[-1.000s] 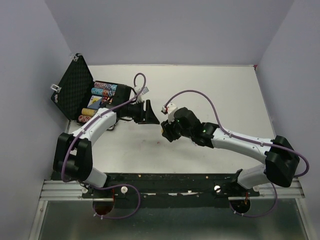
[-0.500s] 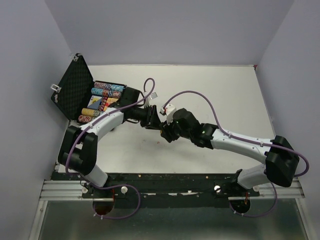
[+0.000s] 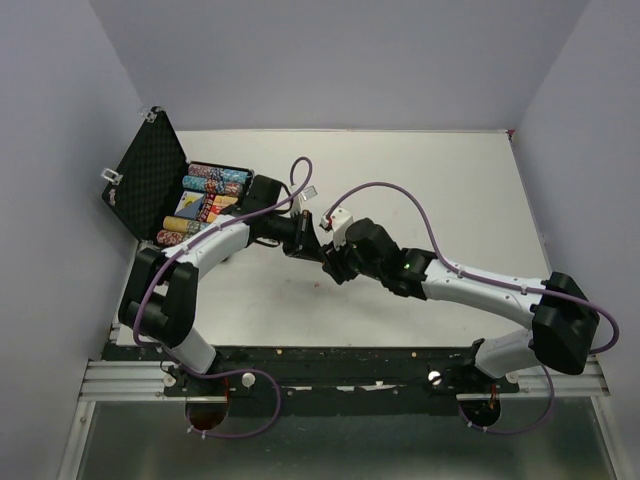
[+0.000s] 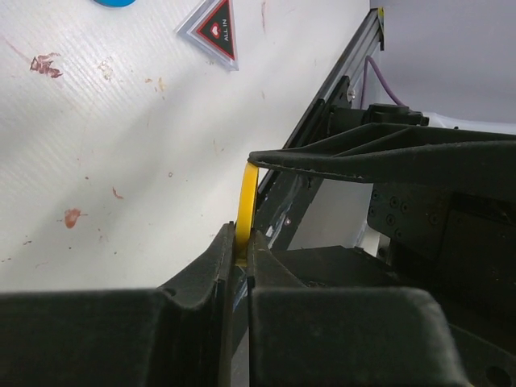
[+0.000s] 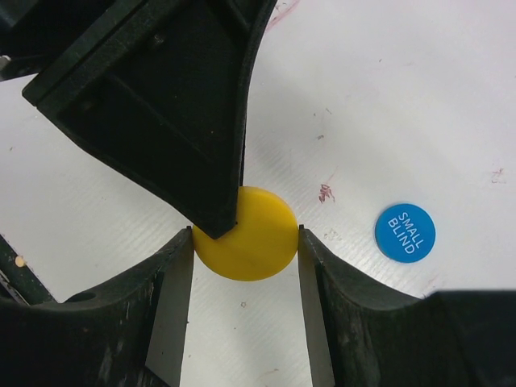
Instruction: Pack up texas hold em set
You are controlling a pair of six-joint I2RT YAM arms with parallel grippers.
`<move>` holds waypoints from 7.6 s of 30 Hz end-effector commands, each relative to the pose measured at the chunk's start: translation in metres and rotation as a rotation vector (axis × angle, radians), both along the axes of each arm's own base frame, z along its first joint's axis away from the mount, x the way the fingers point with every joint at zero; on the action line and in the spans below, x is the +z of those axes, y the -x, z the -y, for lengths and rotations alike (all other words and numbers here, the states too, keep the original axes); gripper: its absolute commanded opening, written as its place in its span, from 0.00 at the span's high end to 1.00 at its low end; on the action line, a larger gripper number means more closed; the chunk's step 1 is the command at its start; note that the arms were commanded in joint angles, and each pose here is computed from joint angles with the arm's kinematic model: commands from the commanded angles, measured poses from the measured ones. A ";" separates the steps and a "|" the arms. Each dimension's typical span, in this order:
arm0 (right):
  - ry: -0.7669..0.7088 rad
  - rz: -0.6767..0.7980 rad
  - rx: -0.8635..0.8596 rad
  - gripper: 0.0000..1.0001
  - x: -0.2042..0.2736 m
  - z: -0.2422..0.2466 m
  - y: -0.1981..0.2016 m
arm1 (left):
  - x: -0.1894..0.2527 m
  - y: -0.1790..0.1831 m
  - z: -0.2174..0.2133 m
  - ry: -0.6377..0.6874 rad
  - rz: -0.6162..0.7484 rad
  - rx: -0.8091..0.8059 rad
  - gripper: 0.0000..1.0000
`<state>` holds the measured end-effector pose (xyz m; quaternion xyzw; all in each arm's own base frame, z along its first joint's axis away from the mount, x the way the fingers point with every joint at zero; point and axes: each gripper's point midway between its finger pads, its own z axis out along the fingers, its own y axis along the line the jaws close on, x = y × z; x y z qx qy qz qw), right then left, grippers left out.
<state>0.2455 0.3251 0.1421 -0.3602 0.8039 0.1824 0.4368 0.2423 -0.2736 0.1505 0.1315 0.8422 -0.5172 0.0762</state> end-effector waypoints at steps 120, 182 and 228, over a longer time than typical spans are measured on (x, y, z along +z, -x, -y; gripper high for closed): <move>-0.069 -0.020 -0.459 0.02 -0.013 0.063 -0.017 | 0.006 -0.167 -0.271 -0.776 0.312 0.721 0.31; 0.281 -0.467 -0.577 0.35 -0.140 0.099 -0.085 | 0.064 -0.071 -0.136 -0.500 0.564 0.425 0.31; -0.076 -0.050 -0.010 0.61 -0.011 0.005 -0.014 | 0.018 -0.032 -0.022 -0.007 0.088 0.109 0.35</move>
